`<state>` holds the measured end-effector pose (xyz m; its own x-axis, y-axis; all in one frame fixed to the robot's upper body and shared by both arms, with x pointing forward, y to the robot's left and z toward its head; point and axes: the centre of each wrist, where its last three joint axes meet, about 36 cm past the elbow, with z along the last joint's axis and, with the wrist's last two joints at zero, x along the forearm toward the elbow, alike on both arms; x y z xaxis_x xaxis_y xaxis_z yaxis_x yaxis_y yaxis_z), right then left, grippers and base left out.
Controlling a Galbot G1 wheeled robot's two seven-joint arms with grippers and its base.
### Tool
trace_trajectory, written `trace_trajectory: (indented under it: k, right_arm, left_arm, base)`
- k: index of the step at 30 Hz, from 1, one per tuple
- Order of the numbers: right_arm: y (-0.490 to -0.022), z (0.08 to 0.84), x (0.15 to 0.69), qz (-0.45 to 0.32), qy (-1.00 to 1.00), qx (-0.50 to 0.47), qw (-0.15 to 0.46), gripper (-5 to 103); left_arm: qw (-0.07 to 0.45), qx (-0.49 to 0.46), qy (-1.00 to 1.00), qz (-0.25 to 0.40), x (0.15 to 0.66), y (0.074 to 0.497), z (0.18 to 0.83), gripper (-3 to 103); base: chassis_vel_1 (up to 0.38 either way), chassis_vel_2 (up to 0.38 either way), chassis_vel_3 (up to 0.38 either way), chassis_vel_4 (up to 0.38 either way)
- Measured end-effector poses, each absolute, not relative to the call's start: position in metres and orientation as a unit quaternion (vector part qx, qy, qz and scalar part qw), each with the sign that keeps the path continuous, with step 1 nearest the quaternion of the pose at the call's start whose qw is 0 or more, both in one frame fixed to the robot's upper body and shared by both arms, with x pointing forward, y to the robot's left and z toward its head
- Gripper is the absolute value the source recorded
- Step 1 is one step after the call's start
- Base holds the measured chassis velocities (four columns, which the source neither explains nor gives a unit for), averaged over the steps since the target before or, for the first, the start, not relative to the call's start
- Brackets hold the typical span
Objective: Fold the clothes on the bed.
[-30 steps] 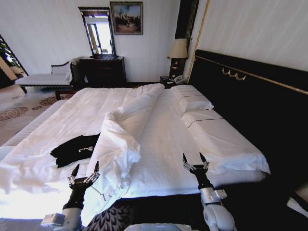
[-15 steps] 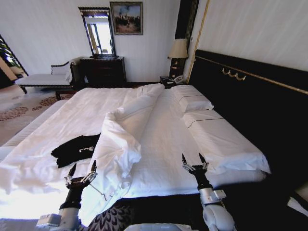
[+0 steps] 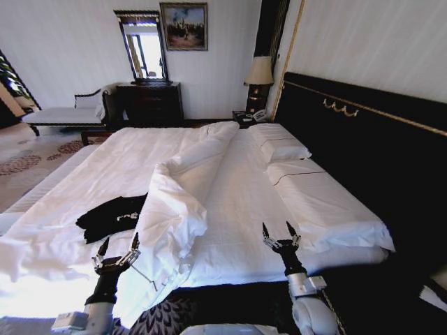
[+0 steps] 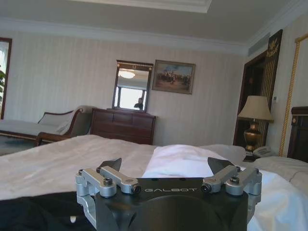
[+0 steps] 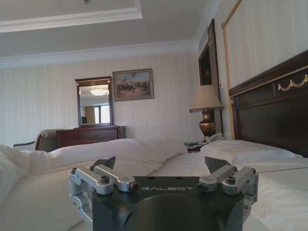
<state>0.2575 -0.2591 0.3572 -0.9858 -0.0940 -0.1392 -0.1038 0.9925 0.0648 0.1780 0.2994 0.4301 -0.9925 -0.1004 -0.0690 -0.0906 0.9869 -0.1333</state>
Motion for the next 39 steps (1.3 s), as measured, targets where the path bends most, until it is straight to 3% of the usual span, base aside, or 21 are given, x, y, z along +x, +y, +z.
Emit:
trace_trajectory:
  k: [25, 39]
  right_arm:
    - [-0.262, 0.358, 0.247, 0.049, 0.995, -0.047, 0.078, 100]
    - [-0.259, 0.359, 0.246, 0.045, 0.995, -0.047, 0.079, 100]
  left_arm:
    - [0.049, -0.061, 0.995, -0.061, 0.181, 0.317, 0.433, 100]
    - [0.047, -0.066, 0.995, -0.062, 0.181, 0.321, 0.43, 100]
  base:
    - [0.0, 0.0, 0.0, 0.0]
    - [0.05, 0.108, -0.048, -0.109]
